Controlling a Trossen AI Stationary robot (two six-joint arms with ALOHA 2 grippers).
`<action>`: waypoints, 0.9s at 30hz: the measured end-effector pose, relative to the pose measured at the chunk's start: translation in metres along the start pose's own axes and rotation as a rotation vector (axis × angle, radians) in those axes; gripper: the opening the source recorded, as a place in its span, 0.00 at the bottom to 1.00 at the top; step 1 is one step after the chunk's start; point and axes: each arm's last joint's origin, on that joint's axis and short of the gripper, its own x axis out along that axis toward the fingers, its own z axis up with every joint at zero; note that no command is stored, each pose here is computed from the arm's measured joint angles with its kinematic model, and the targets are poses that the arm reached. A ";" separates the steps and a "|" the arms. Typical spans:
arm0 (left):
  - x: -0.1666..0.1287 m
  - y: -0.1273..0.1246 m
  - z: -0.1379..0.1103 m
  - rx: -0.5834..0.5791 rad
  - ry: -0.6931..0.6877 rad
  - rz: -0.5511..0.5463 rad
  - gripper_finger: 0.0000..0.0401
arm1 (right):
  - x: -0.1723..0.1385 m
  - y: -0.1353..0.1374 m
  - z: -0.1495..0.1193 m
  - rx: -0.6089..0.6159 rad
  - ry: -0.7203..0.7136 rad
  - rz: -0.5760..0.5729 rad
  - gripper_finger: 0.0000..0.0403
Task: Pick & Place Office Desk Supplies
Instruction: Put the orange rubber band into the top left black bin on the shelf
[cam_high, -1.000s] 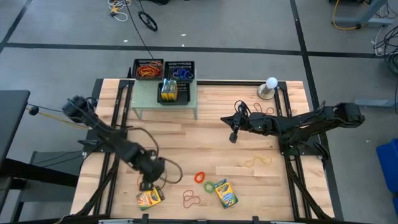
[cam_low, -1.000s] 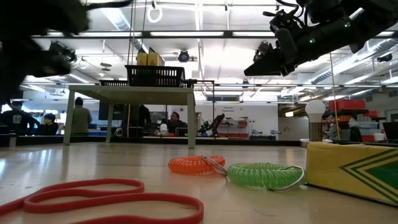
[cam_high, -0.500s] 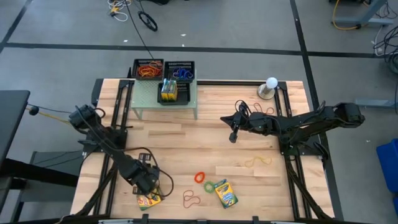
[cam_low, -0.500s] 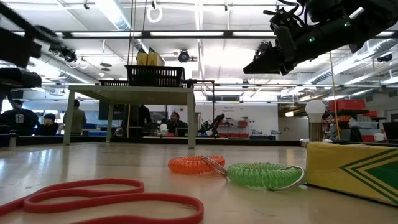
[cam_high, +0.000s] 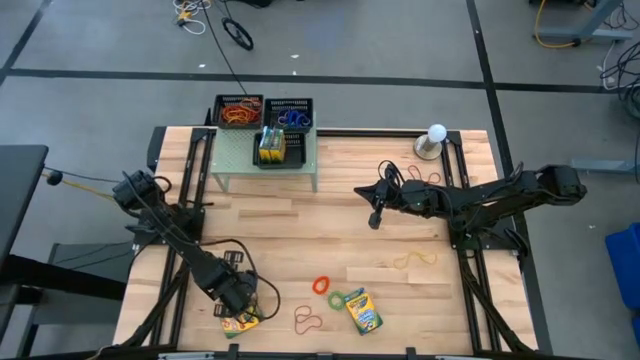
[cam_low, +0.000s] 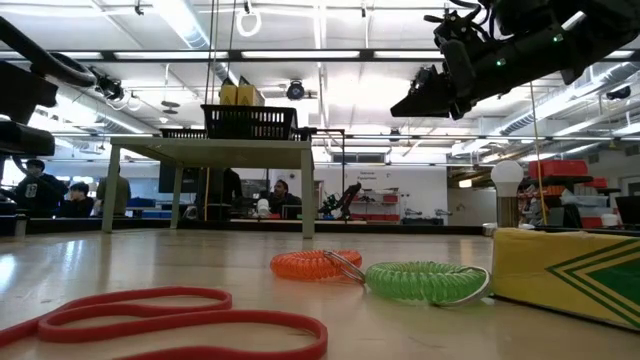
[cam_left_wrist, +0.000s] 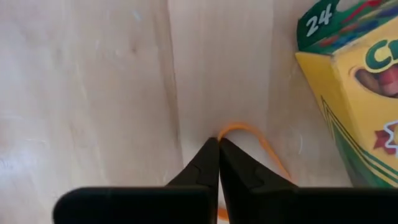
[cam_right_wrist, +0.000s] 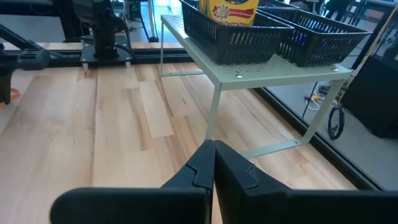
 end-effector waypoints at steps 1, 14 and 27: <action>-0.001 0.000 0.000 -0.002 -0.004 -0.001 0.02 | 0.000 0.000 0.000 0.000 0.000 -0.001 0.03; -0.071 0.041 0.014 -0.182 -0.411 0.071 0.01 | 0.000 0.000 0.001 0.003 -0.007 0.000 0.03; -0.148 0.107 -0.002 -0.475 -0.860 0.192 0.01 | 0.000 0.000 0.001 0.002 -0.007 0.001 0.03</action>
